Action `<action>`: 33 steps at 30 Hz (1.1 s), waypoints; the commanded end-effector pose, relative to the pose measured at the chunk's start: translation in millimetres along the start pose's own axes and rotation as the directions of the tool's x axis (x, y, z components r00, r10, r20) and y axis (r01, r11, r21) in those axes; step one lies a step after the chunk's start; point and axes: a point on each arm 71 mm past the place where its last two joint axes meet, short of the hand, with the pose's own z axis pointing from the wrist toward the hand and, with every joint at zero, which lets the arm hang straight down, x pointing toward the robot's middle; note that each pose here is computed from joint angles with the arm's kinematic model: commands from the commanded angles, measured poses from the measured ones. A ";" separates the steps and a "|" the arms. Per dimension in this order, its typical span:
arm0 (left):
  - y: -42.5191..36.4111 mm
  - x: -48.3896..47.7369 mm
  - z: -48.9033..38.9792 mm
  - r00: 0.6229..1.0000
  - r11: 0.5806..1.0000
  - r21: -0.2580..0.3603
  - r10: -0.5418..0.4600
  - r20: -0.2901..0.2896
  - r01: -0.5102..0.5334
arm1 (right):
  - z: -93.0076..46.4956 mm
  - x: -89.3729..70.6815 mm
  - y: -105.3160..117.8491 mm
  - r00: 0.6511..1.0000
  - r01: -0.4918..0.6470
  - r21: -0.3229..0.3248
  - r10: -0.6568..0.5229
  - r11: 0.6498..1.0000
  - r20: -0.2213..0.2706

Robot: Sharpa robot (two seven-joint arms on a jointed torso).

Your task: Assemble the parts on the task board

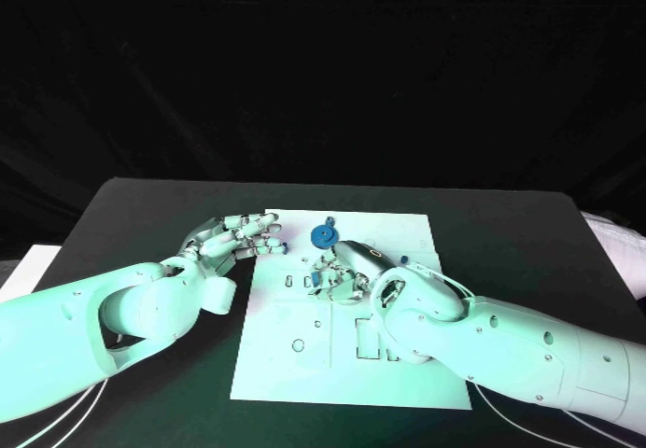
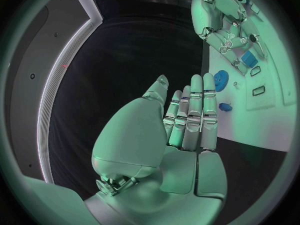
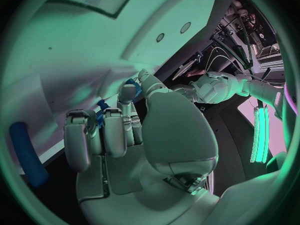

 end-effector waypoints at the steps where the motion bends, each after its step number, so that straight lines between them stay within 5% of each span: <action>1: -0.7 2.5 0.8 1.000 1.000 0.003 -0.009 -0.023 0.009 | -4.3 -5.4 3.0 0.996 -0.031 -0.018 0.032 0.999 0.079; 9: 0.5 0.1 2.7 0.999 0.999 -0.009 0.042 -0.020 -0.042 | -14.6 -23.9 9.8 0.978 -0.105 -0.129 0.126 0.986 0.167; 17: 8.1 -4.8 5.8 0.973 0.965 -0.120 0.227 -0.051 -0.231 | -26.2 -55.3 0.8 0.960 -0.204 -0.183 0.233 0.962 0.157; 20: 7.1 -5.3 9.1 0.924 0.902 -0.204 0.366 -0.107 -0.381 | -30.9 -76.4 -10.8 0.947 -0.260 -0.161 0.284 0.952 0.148; 25: 2.0 -2.8 16.5 0.788 0.713 -0.342 0.583 -0.197 -0.612 | -36.0 -106.9 -39.3 0.916 -0.347 -0.098 0.359 0.933 0.178; 33: -10.7 7.9 30.2 0.531 0.400 -0.392 0.783 -0.324 -0.828 | -44.1 -129.6 -68.3 0.918 -0.323 -0.054 0.327 0.945 0.226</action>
